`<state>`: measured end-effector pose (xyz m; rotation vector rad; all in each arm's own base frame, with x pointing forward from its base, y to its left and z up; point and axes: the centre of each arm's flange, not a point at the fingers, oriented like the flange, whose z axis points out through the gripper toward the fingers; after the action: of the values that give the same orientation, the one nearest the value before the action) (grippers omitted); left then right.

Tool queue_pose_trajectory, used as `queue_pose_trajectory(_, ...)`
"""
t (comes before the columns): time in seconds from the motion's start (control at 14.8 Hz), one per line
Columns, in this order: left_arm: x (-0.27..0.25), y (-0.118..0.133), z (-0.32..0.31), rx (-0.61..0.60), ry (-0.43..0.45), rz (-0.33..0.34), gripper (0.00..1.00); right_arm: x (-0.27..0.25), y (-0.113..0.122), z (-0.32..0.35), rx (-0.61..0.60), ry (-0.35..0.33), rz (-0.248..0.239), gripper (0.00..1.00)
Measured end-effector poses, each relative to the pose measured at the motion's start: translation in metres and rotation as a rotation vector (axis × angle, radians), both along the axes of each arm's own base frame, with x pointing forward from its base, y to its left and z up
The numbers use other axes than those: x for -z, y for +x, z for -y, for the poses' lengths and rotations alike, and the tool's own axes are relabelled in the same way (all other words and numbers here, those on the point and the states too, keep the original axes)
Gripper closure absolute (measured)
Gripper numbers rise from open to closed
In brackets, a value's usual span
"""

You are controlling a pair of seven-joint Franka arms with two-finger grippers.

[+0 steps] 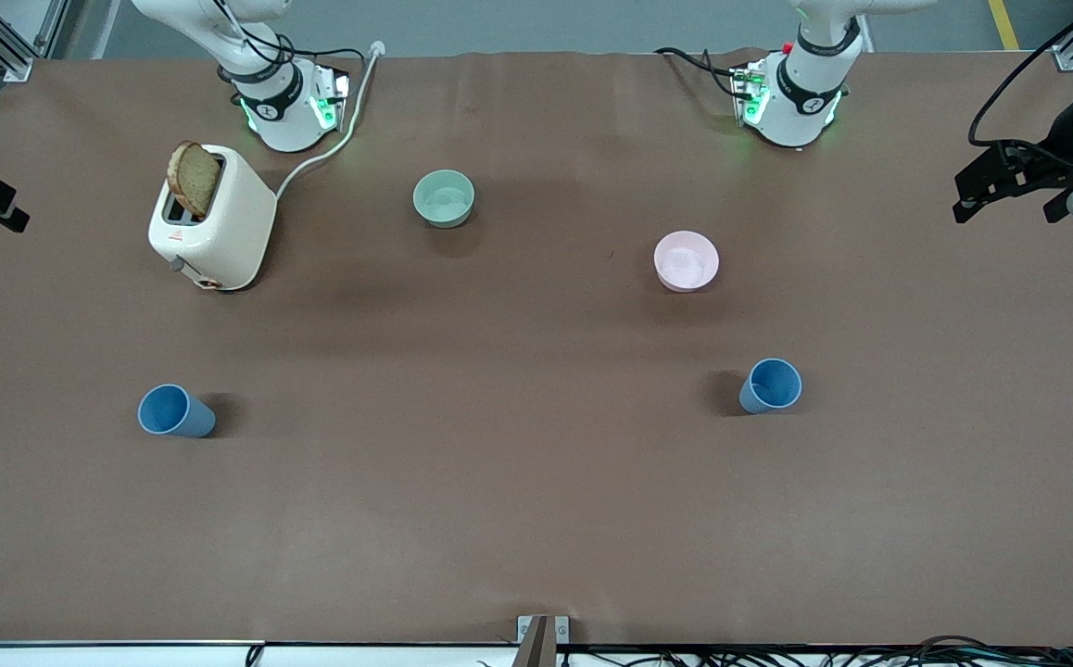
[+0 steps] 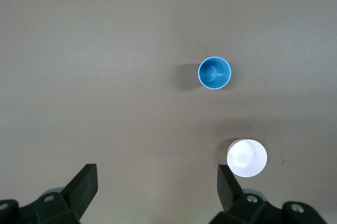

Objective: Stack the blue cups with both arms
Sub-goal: 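Reach both grippers down to the blue cups and grasp them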

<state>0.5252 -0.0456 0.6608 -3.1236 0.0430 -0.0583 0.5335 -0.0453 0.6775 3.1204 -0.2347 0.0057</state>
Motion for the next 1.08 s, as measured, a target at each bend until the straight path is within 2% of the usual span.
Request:
queue_pose_trajectory(0.27, 0.003, 0.005, -0.003, -0.005, -0.001, -0.001, 0.0, 0.0, 0.0, -0.001, -0.001, 0.0, -0.004, 0.0)
queue_pose_trajectory(0.47, 0.02, 0.03, -0.003, -0.006, -0.005, -0.018, 0.0, 0.001, 0.0, -0.001, -0.002, 0.0, -0.005, 0.0)
queue_pose_trajectory(0.88, 0.157, 0.109, 0.025, -0.029, -0.014, -0.101, 0.0, 0.007, 0.004, -0.009, -0.021, 0.001, -0.019, 0.0)
queue_pose_trajectory(1.08, 0.23, 0.126, 0.034, -0.035, -0.018, -0.12, 0.0, 0.042, 0.028, 0.001, -0.046, -0.002, -0.047, 0.0)
